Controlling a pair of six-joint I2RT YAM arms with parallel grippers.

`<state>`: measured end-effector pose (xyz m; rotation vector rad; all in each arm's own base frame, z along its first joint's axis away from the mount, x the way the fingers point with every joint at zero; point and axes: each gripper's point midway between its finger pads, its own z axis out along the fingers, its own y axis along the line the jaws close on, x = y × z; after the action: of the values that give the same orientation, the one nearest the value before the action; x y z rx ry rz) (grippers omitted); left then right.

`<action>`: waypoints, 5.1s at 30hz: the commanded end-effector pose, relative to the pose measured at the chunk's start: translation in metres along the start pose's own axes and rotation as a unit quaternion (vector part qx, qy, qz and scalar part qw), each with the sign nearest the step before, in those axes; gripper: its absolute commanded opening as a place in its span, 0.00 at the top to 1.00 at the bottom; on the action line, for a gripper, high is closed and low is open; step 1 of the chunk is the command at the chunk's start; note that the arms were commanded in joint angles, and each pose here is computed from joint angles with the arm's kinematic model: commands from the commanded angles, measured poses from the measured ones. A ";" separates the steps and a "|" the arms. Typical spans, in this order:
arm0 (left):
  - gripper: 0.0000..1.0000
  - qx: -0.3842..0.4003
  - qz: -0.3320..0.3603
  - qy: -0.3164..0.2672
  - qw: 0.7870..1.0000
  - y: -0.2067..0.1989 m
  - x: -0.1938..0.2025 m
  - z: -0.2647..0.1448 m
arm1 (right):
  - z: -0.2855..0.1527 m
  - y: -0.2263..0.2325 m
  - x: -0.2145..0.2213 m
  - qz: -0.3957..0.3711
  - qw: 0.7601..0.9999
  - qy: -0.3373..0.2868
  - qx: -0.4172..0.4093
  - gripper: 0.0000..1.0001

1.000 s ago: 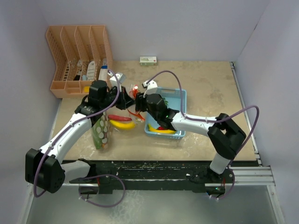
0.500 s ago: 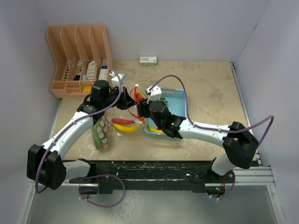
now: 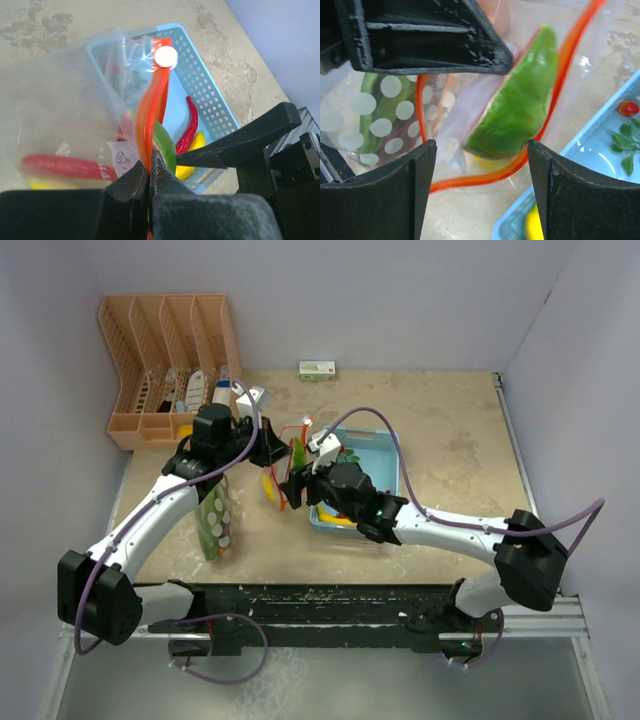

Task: Place the food in the zip-top bag and seal the zipper
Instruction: Place the fake fruit in the zipper food storage bag, then pick up the fake fruit from the bin.

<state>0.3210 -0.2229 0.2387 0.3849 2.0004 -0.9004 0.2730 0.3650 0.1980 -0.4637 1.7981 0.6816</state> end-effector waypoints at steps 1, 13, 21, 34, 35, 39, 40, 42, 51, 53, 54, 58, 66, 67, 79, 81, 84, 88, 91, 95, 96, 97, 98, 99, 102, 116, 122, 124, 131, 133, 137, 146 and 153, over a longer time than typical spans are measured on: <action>1.00 0.025 0.026 -0.047 0.998 -0.017 -0.031 -0.006 | 0.006 0.020 -0.028 0.000 0.999 -0.015 -0.029 0.24; 1.00 -0.011 0.032 -0.033 0.999 -0.002 -0.017 -0.011 | -0.035 -0.041 -0.062 0.020 0.992 -0.061 0.104 0.17; 1.00 -0.008 0.038 -0.041 0.998 -0.007 -0.024 -0.015 | -0.018 -0.039 -0.050 0.067 0.998 -0.003 -0.002 0.28; 1.00 -0.004 0.037 -0.040 0.998 -0.007 -0.023 -0.013 | 0.010 -0.023 -0.036 0.082 0.996 0.016 -0.042 0.34; 1.00 -0.002 0.037 -0.041 0.998 -0.008 -0.024 -0.013 | 0.014 -0.026 -0.034 0.082 0.996 0.019 -0.034 0.37; 1.00 0.001 0.038 -0.036 0.999 -0.008 -0.021 -0.012 | 0.030 -0.033 -0.044 0.084 0.996 0.011 -0.005 0.46; 1.00 0.000 0.038 -0.036 0.999 -0.008 -0.021 -0.012 | 0.033 -0.034 -0.046 0.083 0.997 0.010 0.002 0.47; 1.00 -0.001 0.037 -0.032 0.999 -0.006 -0.018 -0.010 | 0.041 -0.037 -0.049 0.081 0.997 0.010 0.014 0.53; 1.00 -0.123 0.041 -0.002 0.992 0.040 -0.003 -0.018 | 0.027 -0.105 -0.019 0.050 0.975 0.069 0.207 0.65; 1.00 -0.173 0.048 0.014 0.984 0.054 0.002 -0.031 | 0.013 -0.125 -0.008 0.031 0.961 0.083 0.260 0.65; 1.00 -0.201 0.055 0.020 0.978 0.062 0.002 -0.040 | 0.007 -0.133 -0.004 0.022 0.955 0.090 0.280 0.65; 1.00 -0.263 0.081 0.016 0.961 0.072 -0.005 -0.070 | -0.004 -0.143 0.000 0.011 0.951 0.097 0.293 0.65; 1.00 -0.332 0.121 0.009 0.935 0.077 -0.032 -0.111 | 0.001 -0.128 -0.023 0.020 0.963 0.074 0.258 0.65; 1.00 -0.333 0.127 0.005 0.934 0.072 -0.039 -0.117 | 0.005 -0.121 -0.029 0.021 0.969 0.069 0.237 0.65; 1.00 -0.198 0.130 -0.031 0.971 0.028 -0.053 -0.087 | 0.037 -0.042 -0.026 0.061 0.994 0.085 0.019 0.58; 1.00 -0.161 0.092 -0.018 0.982 0.033 -0.027 -0.057 | 0.032 -0.040 -0.029 0.056 0.995 0.082 0.011 0.51; 1.00 -0.115 0.026 0.006 0.993 0.043 0.019 -0.016 | 0.023 -0.040 -0.032 0.043 0.996 0.083 0.010 0.43; 1.00 -0.109 0.002 0.031 0.994 0.054 0.040 0.004 | 0.006 -0.046 -0.042 0.033 0.997 0.073 0.023 0.41; 1.00 -0.108 0.007 0.021 0.994 0.052 0.033 0.004 | -0.005 -0.059 -0.051 0.034 0.996 0.055 0.059 0.41; 1.00 -0.108 0.013 0.016 0.994 0.050 0.029 0.000 | -0.009 -0.090 -0.053 0.056 0.990 0.050 0.118 0.42; 1.00 -0.107 0.013 0.015 0.994 0.049 0.029 0.000 | -0.007 -0.100 -0.051 0.063 0.988 0.055 0.132 0.42; 1.00 -0.106 0.013 0.014 0.994 0.048 0.029 -0.001 | -0.004 -0.111 -0.046 0.069 0.985 0.066 0.147 0.42; 1.00 -0.105 0.015 0.013 0.994 0.047 0.028 -0.002 | 0.003 -0.123 -0.035 0.071 0.980 0.086 0.165 0.42; 1.00 -0.103 0.016 0.011 0.994 0.046 0.027 -0.003 | 0.007 -0.135 -0.025 0.071 0.974 0.103 0.187 0.42; 1.00 -0.101 0.020 0.005 0.995 0.043 0.023 -0.006 | 0.019 -0.162 -0.003 0.071 0.961 0.138 0.227 0.39; 1.00 -0.094 0.028 0.001 0.995 0.038 0.020 -0.011 | 0.071 -0.220 0.047 0.053 0.956 0.179 0.227 0.24; 1.00 -0.092 0.028 0.003 0.995 0.038 0.021 -0.010 | 0.084 -0.226 0.068 0.044 0.952 0.203 0.227 0.20; 1.00 -0.092 0.028 0.002 0.995 0.037 0.021 -0.011 | 0.086 -0.230 0.078 0.045 0.946 0.216 0.236 0.20; 1.00 -0.092 0.030 0.000 0.995 0.037 0.020 -0.013 | 0.085 -0.234 0.099 0.052 0.938 0.240 0.244 0.45; 1.00 -0.092 0.030 0.002 0.995 0.038 0.021 -0.012 | 0.081 -0.234 0.103 0.055 0.937 0.243 0.245 0.65; 1.00 -0.093 0.030 0.002 0.995 0.037 0.022 -0.013 | 0.074 -0.231 0.100 0.057 0.937 0.242 0.245 0.95; 1.00 -0.094 0.030 0.002 0.995 0.038 0.023 -0.013 | 0.041 -0.215 0.036 0.065 0.952 0.176 0.244 1.00; 1.00 -0.094 0.028 0.002 0.995 0.038 0.023 -0.012 | 0.014 -0.168 -0.030 0.077 0.981 0.103 0.148 1.00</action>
<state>0.3157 -0.1857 0.1796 0.3266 2.1409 -0.6503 0.4093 0.2303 0.1342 -0.1661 2.2213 0.3053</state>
